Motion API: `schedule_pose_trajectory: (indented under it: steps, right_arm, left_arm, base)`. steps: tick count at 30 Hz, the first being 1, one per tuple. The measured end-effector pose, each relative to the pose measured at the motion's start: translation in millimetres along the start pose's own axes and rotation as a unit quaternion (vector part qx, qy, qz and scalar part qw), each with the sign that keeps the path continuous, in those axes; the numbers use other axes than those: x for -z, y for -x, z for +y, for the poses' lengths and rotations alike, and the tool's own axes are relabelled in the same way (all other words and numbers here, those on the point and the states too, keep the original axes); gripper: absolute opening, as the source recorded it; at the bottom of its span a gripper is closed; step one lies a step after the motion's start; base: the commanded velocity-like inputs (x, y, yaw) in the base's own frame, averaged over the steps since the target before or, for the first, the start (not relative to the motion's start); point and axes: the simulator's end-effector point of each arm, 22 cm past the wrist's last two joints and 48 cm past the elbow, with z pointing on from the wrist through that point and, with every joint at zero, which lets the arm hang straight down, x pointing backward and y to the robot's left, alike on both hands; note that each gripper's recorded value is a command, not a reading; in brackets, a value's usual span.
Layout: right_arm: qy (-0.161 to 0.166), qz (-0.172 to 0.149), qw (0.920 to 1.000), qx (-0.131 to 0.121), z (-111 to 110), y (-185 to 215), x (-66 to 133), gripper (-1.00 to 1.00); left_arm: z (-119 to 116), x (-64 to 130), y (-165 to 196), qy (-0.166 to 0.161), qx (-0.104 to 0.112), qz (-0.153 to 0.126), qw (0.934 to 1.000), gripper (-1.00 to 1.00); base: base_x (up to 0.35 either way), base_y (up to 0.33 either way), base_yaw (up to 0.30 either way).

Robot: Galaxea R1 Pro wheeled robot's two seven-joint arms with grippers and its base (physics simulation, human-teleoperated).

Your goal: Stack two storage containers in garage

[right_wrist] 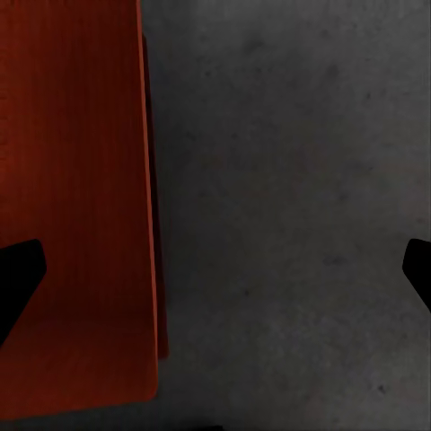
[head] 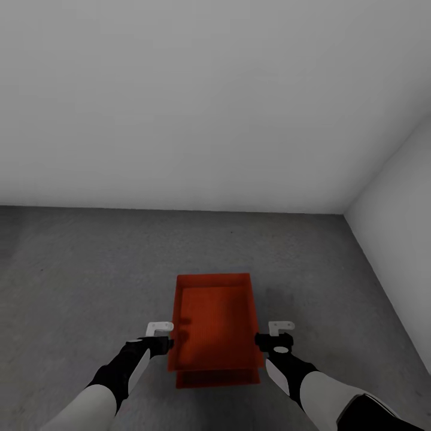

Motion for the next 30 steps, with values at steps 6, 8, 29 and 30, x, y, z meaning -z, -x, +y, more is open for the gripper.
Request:
schedule_pose_trajectory:
  steps: [6,8,29,30]
  right_arm:
    - [0.000,0.000,1.0000,0.000,-0.7,0.6,4.1,1.00]
    - [0.000,0.000,1.0000,0.000,-0.7,0.6,4.1,1.00]
    - [0.000,0.001,1.0000,0.000,-0.6,0.5,3.7,1.00]
    - [0.000,0.001,1.0000,0.000,-0.6,0.4,3.7,1.00]
  left_arm:
    - [-0.1,4.3,0.2,0.000,0.000,0.000,1.0000,1.00]
    - [0.5,4.3,0.5,0.000,0.000,-0.001,1.0000,1.00]
    - [1.6,4.1,-3.8,0.001,0.002,0.011,0.9999,1.00]
    - [1.6,4.1,-4.1,0.001,0.002,0.011,0.9999,1.00]
  base:
    - [0.000,0.000,0.000]
    - [0.000,0.000,0.000]
    - [-0.096,0.000,0.000]
    - [-0.327,0.000,0.000]
